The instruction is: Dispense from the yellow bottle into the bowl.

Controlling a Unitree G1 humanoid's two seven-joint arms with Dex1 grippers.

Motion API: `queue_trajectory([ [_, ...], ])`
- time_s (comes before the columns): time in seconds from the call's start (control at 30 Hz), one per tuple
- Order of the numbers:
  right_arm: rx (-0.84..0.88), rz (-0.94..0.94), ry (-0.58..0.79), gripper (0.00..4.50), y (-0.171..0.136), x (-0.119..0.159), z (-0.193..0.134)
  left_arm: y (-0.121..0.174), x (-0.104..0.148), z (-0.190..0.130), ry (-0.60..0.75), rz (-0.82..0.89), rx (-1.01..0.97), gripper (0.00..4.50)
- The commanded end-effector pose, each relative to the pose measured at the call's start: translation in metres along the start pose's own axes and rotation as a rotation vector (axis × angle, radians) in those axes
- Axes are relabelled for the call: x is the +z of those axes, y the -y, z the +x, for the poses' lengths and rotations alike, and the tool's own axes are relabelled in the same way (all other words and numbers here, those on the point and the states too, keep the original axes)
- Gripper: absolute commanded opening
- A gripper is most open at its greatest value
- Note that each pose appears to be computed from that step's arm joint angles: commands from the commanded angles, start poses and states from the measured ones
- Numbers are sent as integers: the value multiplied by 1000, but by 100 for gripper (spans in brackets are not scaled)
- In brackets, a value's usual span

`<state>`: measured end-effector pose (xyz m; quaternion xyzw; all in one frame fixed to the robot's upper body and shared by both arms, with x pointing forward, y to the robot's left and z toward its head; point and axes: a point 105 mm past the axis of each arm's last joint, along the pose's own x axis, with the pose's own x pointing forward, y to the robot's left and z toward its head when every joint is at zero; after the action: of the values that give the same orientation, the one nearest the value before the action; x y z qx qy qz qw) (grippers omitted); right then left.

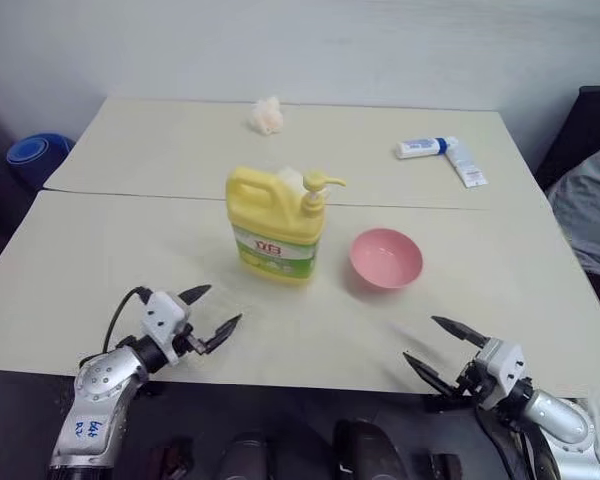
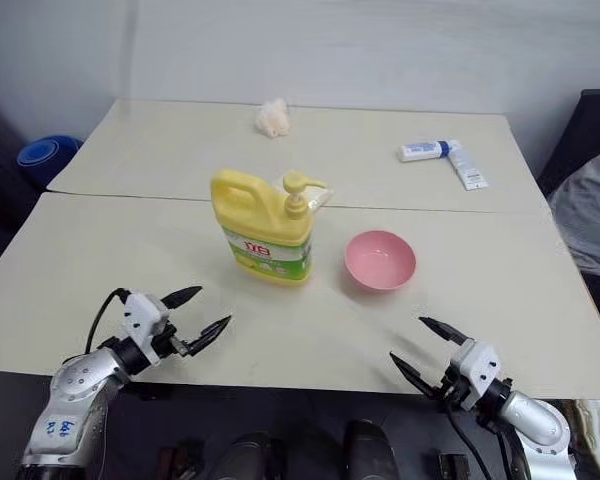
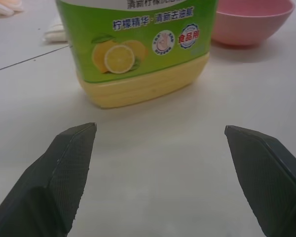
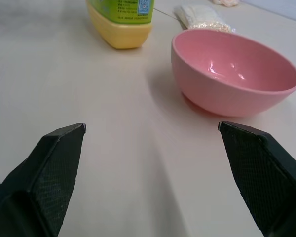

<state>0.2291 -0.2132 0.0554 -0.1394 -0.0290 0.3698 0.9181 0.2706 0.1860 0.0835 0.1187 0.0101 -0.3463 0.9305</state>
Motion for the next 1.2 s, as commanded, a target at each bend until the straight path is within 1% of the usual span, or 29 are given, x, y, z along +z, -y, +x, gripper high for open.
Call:
queue_trajectory([
  [0.03, 9, -26, 49, 450, 1, 12, 5, -2, 16, -2, 34, 37, -31, 439],
  [0.13, 14, -11, 90, 450, 7, 27, 15, -4, 30, -5, 83, -25, -55, 439],
  [0.2, 41, 21, 111, 450, 14, 42, 29, 13, 50, -14, 132, -100, -260, 439],
  [0.27, 51, 35, 112, 450, 19, 51, 37, 24, 66, -21, 171, -155, -394, 439],
  [0.4, 93, 60, 59, 450, 28, 62, 70, 28, 83, -16, 138, -73, -498, 439],
  [0.47, 105, 72, -9, 450, 28, 57, 83, 30, 91, -12, 156, -28, -526, 439],
  [0.53, 73, 87, -67, 450, 34, 51, 97, 28, 99, -6, 181, 13, -530, 439],
  [0.63, 74, 89, -132, 450, 35, 41, 114, 29, 107, 0, 200, 36, -535, 439],
  [0.7, 87, 73, -137, 450, 35, 40, 122, 31, 107, 2, 199, 38, -539, 439],
  [0.87, 70, 59, -202, 450, 45, 28, 139, 37, 104, 1, 180, 28, -558, 439],
  [0.97, 68, 55, -212, 386, 46, 27, 146, 41, 101, 0, 155, 32, -579, 450],
  [1.07, 81, 65, -216, 304, 41, 29, 150, 41, 103, -1, 160, 31, -572, 450],
  [1.2, 92, 53, -222, 171, 35, 30, 153, 39, 103, 0, 162, 33, -560, 450],
])
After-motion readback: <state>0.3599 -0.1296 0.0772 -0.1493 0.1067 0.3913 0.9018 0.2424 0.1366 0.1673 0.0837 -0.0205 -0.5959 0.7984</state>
